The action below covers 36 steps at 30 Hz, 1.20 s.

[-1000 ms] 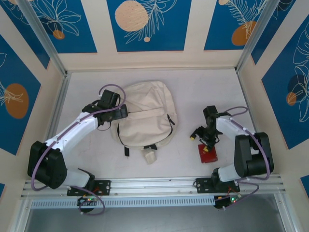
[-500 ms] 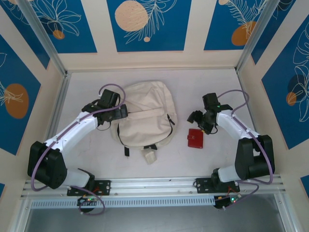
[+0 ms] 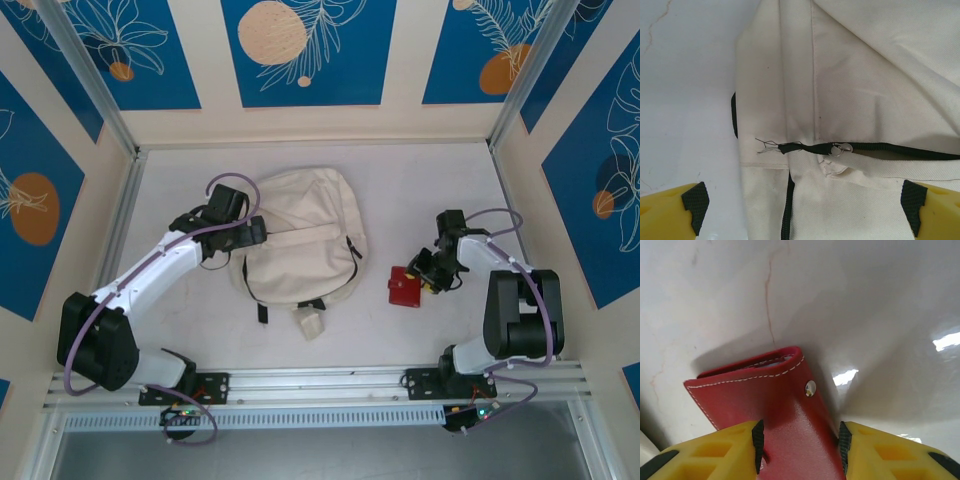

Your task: Pack books, pencil case, and school supplies into a backpack

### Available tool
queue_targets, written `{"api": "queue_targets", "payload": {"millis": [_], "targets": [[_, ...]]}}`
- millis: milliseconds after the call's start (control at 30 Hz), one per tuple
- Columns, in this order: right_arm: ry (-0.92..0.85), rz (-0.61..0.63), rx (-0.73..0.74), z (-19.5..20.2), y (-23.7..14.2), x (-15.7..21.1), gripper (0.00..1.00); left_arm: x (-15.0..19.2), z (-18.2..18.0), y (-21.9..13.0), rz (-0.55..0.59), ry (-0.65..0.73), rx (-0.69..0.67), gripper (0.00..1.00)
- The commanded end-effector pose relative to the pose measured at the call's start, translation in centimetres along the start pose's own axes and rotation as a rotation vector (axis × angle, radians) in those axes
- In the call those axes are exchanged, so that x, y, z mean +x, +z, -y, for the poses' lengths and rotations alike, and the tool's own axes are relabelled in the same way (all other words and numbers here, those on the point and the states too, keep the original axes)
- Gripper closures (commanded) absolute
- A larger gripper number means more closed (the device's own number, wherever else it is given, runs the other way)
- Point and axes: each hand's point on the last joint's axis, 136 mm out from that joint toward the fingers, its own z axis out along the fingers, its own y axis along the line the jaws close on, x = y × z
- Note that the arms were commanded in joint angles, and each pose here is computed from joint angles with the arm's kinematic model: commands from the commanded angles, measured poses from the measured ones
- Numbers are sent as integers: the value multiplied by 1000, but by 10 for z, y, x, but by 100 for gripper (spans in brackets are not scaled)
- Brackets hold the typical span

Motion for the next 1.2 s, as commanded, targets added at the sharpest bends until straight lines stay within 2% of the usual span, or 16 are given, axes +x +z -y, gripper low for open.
{"api": "queue_targets", "payload": {"millis": [0, 167, 267, 367, 467, 700, 833, 1000, 1167], "targets": [[-16, -59, -43, -3, 5, 11, 56, -9, 3, -4, 3, -22, 17, 0], [-14, -82, -51, -3, 9, 15, 64, -9, 5, -4, 0, -24, 25, 0], [-22, -76, -54, -4, 8, 14, 74, -9, 7, -5, -3, -23, 35, 0], [-38, -49, -63, -9, 3, 10, 84, -8, 9, -5, -7, -19, 48, 0], [-58, -1, -89, -18, -8, 5, 89, -8, 18, -7, -10, -10, 97, 0], [-142, 125, -371, -71, -59, -7, 95, -9, 68, -13, -44, -15, 380, 0], [-205, 179, -552, -103, -98, -9, 98, -8, 108, -24, -86, -18, 606, 0], [-276, 107, -814, -147, -131, 7, 98, -3, 142, -33, -113, 14, 739, 0], [-364, 25, -934, -182, -143, 28, 98, 8, 186, -42, -177, 0, 905, 0]]}}
